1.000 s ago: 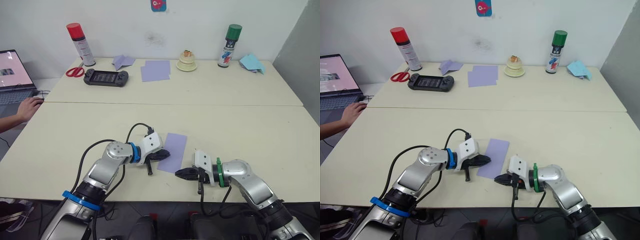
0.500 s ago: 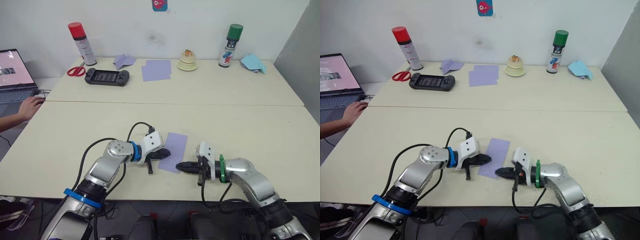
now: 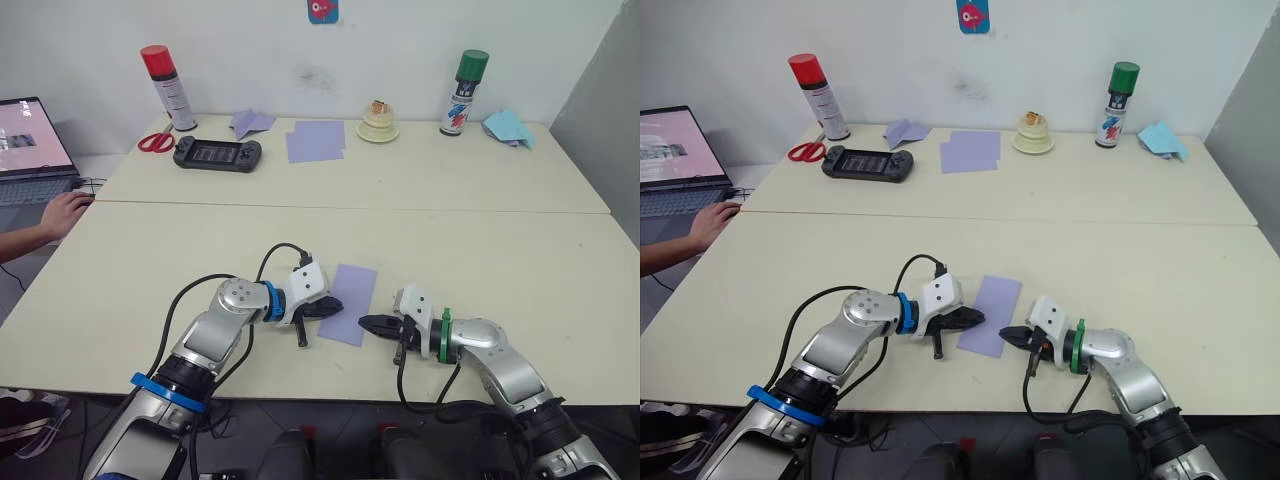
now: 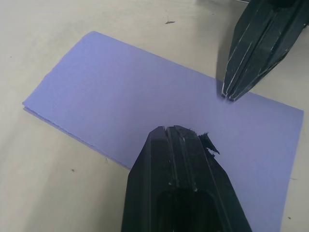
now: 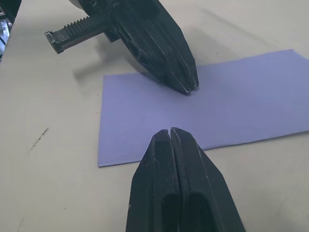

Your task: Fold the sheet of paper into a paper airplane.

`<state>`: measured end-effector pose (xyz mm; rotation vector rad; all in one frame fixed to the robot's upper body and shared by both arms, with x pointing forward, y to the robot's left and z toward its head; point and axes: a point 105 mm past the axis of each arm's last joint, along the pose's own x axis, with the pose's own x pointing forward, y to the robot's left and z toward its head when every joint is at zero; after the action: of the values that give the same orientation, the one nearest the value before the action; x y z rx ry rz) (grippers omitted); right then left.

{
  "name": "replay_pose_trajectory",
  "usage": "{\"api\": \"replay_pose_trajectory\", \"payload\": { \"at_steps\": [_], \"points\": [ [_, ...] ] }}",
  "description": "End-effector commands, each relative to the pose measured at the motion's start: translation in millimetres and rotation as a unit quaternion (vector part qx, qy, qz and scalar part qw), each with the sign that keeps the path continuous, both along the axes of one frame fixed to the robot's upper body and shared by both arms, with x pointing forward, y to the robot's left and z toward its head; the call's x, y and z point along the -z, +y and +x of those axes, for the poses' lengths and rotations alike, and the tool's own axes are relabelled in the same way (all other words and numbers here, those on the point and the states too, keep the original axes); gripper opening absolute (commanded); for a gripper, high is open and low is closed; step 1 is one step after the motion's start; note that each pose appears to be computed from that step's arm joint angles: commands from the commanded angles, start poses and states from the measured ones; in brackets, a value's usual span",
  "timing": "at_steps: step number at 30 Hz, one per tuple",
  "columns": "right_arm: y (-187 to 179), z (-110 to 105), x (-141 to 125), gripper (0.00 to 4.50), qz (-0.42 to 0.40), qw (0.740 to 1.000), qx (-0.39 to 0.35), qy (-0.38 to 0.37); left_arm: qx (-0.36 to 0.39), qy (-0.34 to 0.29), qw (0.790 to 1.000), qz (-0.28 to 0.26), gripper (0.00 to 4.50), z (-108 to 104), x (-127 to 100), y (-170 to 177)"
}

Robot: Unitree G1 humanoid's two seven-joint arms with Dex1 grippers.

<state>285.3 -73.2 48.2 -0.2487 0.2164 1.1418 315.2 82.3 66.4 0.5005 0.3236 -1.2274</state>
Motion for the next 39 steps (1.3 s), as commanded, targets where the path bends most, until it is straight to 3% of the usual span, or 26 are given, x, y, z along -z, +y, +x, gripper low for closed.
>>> {"api": "replay_pose_trajectory", "payload": {
  "at_steps": [1,26,39],
  "points": [
    [-19.2,13.0,17.2,0.04,-0.035,0.997,0.062,0.008,-0.002,0.034,0.999,0.033,0.0,-6.6,24.7,2.9],
    [-40.3,58.6,15.2,0.04,-0.057,0.983,0.173,-0.014,0.001,0.032,0.999,0.039,0.0,-9.1,29.4,5.1],
    [-43.6,82.7,8.7,0.04,-0.084,0.977,0.192,-0.031,0.001,0.031,0.999,0.036,0.0,-10.3,28.9,2.2]
  ]
}}
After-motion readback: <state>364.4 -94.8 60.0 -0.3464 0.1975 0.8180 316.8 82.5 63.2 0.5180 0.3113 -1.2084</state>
